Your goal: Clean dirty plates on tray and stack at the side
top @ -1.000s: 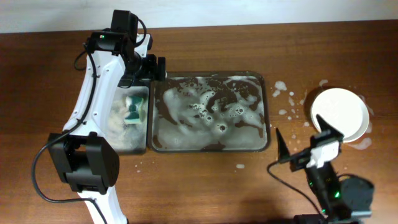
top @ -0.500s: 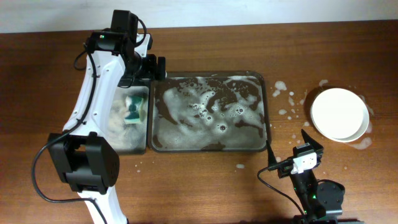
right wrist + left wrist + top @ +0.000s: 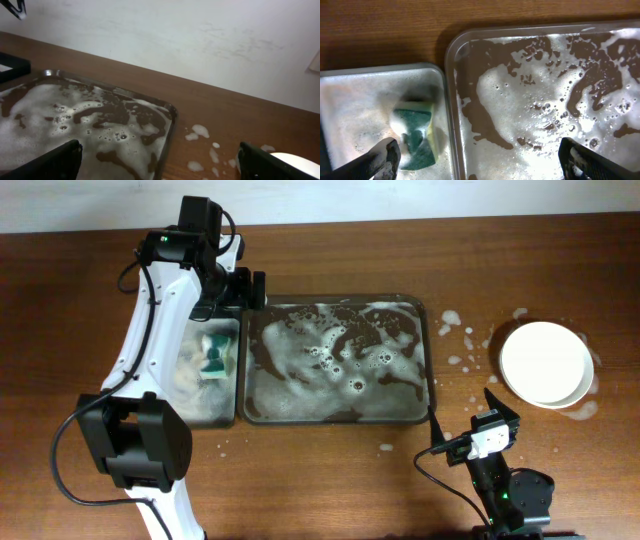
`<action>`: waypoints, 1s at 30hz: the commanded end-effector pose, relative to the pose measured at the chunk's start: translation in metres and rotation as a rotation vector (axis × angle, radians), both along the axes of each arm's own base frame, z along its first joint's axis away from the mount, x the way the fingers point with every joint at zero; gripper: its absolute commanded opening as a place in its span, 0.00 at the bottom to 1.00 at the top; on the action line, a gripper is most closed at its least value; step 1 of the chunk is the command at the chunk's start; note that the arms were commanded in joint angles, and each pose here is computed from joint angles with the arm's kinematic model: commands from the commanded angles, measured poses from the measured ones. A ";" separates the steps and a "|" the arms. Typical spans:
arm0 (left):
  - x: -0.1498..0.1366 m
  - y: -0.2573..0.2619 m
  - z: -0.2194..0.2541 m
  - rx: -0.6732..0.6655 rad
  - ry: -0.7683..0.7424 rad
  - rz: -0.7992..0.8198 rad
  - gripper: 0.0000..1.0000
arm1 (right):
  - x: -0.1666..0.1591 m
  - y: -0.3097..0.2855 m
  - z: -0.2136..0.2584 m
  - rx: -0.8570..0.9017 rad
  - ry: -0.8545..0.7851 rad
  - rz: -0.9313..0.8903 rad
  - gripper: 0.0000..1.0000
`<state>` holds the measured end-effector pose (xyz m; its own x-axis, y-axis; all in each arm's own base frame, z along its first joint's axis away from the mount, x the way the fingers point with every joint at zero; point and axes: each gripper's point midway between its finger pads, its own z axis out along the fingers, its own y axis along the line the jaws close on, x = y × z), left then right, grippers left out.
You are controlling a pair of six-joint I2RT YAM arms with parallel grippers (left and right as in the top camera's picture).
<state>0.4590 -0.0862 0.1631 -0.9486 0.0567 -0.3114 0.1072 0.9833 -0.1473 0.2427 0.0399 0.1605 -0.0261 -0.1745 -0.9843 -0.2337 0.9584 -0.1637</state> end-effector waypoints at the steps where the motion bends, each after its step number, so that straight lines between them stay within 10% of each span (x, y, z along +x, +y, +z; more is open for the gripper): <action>1: 0.001 0.006 0.009 0.032 -0.028 0.004 0.99 | 0.000 0.002 -0.004 0.011 0.015 0.008 0.98; 10: -0.049 0.013 0.189 0.106 -0.663 -0.062 0.99 | 0.000 0.002 -0.004 0.011 0.015 0.008 0.98; 20: -0.203 0.081 0.051 0.091 -1.043 0.101 0.99 | 0.000 0.002 -0.004 0.011 0.015 0.008 0.98; 30: -0.213 0.082 -0.006 0.091 -1.186 0.111 0.99 | 0.000 0.002 -0.004 0.011 0.015 0.008 0.98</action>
<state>0.2467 -0.0040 0.1697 -0.0329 0.0451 -0.9984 0.0347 0.9984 0.0440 0.2431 0.0400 0.1587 -0.0331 -0.1746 -0.9841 -0.2356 0.9582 -0.1621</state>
